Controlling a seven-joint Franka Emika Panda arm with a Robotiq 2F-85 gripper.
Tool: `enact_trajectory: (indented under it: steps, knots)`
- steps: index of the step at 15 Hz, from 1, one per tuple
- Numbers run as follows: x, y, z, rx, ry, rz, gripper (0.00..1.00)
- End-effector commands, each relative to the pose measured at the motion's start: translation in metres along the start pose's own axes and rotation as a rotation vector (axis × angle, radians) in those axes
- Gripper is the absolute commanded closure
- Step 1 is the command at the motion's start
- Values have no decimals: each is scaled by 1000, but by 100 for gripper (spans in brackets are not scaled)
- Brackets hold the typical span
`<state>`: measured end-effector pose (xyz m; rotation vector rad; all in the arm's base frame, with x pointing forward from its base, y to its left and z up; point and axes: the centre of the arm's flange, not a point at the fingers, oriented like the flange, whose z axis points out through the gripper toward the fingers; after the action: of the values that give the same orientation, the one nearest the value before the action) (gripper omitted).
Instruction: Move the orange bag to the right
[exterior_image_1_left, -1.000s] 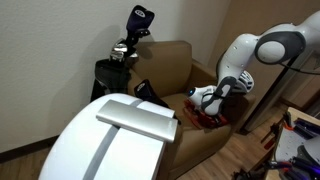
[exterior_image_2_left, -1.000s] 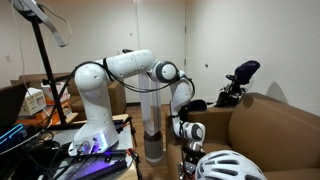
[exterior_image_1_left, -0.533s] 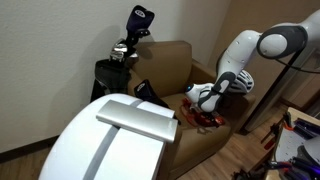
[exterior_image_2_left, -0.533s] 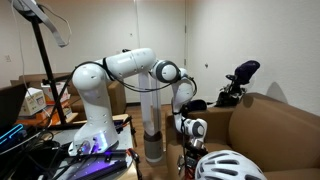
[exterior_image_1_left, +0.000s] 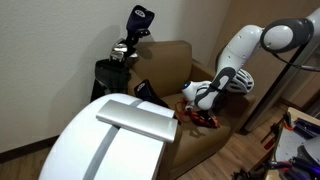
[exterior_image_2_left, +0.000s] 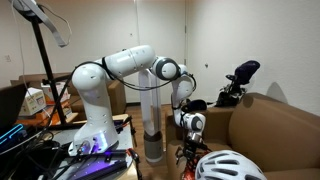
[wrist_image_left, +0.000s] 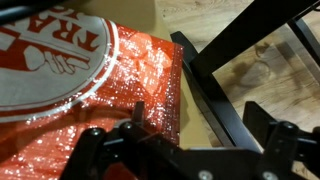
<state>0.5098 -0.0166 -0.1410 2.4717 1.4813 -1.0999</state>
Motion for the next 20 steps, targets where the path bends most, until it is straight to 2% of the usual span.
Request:
enact_trajectory:
  steps: [1, 4, 9, 10, 14, 16, 20]
  knots:
    - [-7, -14, -6, 82, 7, -93, 0]
    - [-4, -24, -5, 98, 45, -171, 0]
    - [16, -27, -18, 46, 87, -276, 0]
    - [18, -28, -24, 36, 88, -288, 0]
    - [32, -36, -67, -89, 110, -361, 0]
    - [36, -41, -92, -142, 147, -391, 0]
    - [23, -50, -125, -180, 257, -364, 0]
